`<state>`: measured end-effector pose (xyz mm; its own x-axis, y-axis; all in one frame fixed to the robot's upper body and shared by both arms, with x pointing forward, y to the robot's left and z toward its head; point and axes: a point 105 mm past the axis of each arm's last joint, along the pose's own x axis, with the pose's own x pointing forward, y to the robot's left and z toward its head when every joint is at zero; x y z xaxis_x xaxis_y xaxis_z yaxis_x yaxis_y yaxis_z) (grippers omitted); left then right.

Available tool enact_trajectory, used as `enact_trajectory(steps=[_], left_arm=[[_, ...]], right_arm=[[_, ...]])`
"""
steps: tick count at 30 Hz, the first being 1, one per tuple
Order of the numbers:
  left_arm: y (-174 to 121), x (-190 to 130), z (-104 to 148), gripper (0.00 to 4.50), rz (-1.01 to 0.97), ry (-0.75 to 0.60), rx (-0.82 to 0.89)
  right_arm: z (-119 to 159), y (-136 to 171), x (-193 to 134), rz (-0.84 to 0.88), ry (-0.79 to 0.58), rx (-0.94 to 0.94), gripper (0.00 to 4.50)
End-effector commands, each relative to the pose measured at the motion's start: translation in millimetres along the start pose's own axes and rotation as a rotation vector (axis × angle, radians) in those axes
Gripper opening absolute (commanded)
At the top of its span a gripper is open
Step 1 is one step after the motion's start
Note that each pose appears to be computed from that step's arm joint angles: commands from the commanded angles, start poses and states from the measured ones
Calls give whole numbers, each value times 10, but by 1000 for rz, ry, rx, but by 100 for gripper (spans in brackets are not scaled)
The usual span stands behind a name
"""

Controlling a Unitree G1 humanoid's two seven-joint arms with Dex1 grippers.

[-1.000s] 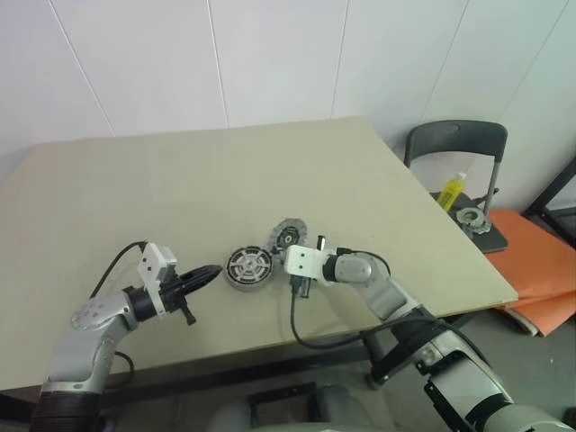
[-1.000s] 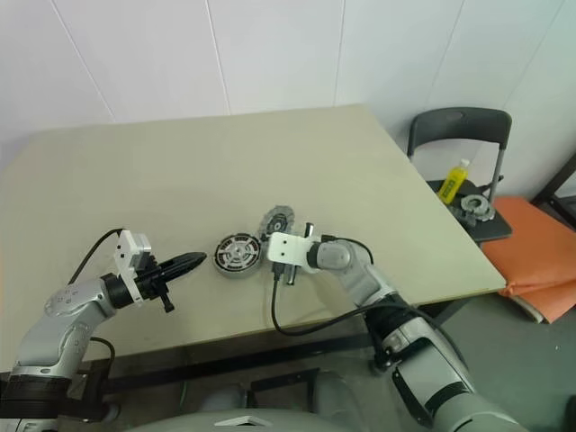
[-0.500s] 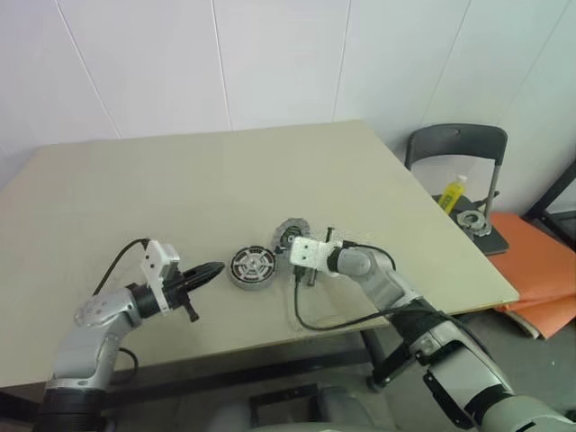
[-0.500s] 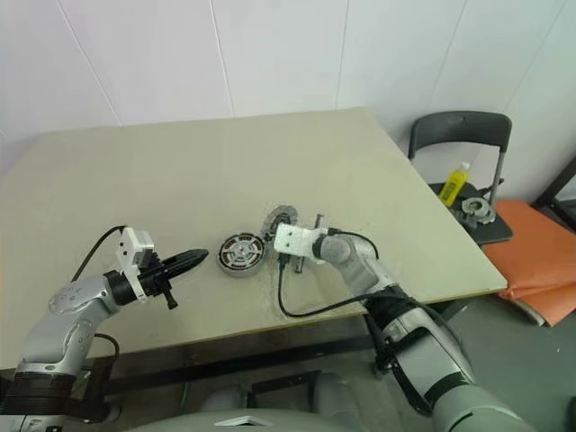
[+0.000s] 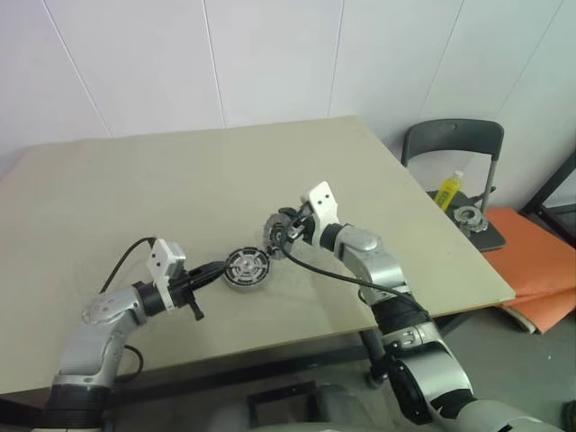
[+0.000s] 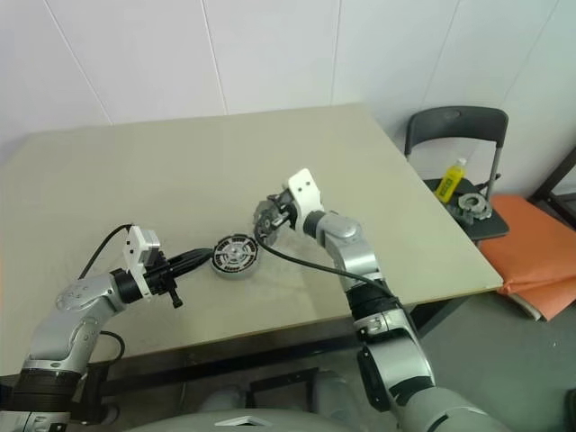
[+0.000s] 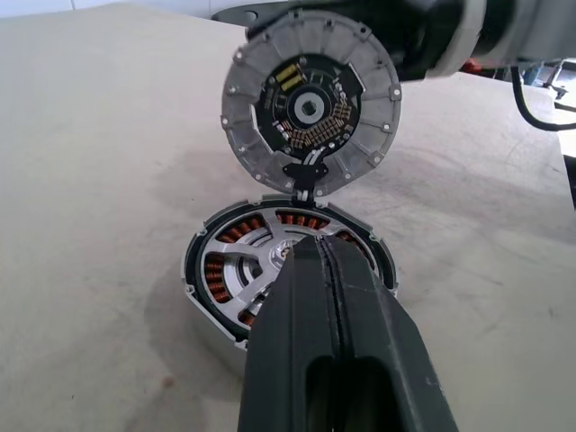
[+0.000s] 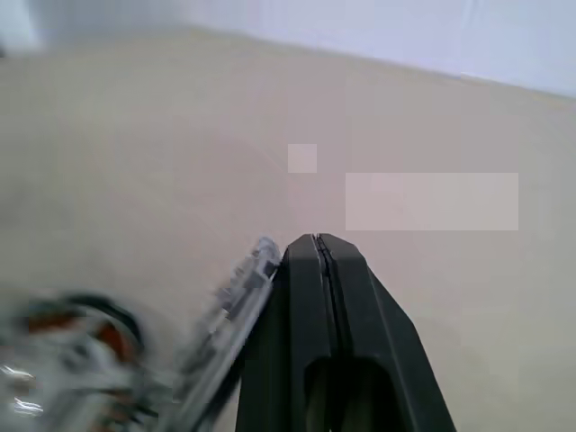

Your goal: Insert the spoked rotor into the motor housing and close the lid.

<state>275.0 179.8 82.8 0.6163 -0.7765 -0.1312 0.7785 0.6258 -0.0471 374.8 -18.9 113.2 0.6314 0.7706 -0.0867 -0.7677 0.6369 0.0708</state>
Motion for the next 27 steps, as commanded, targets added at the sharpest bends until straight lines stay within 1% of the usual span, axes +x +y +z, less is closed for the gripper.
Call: enact_trajectory(steps=[1, 7, 9, 12, 18, 21, 25, 27], left_arm=[[65, -53, 161, 4, 7, -30, 40], [191, -173, 174, 4, 58, -13, 59], [217, -201, 182, 4, 69, -11, 63], [231, -235, 195, 4, 78, -5, 71], [207, -230, 185, 4, 82, -9, 66], [192, -215, 167, 4, 74, -4, 64], [190, -214, 174, 4, 66, -5, 62], [184, -219, 183, 4, 58, -7, 63]], right_arm=[[175, 209, -7, 121, -32, 58, 0], [24, 477, -74, 257, 81, 158, 0], [-15, 478, -79, 245, 100, 177, 0], [-124, 425, -51, 183, 134, 199, 0], [-128, 409, -14, 130, 113, 198, 0], [-179, 443, -14, 137, 134, 230, 0], [-205, 553, -14, 182, 126, 419, 0], [-200, 576, -14, 192, 126, 460, 0]])
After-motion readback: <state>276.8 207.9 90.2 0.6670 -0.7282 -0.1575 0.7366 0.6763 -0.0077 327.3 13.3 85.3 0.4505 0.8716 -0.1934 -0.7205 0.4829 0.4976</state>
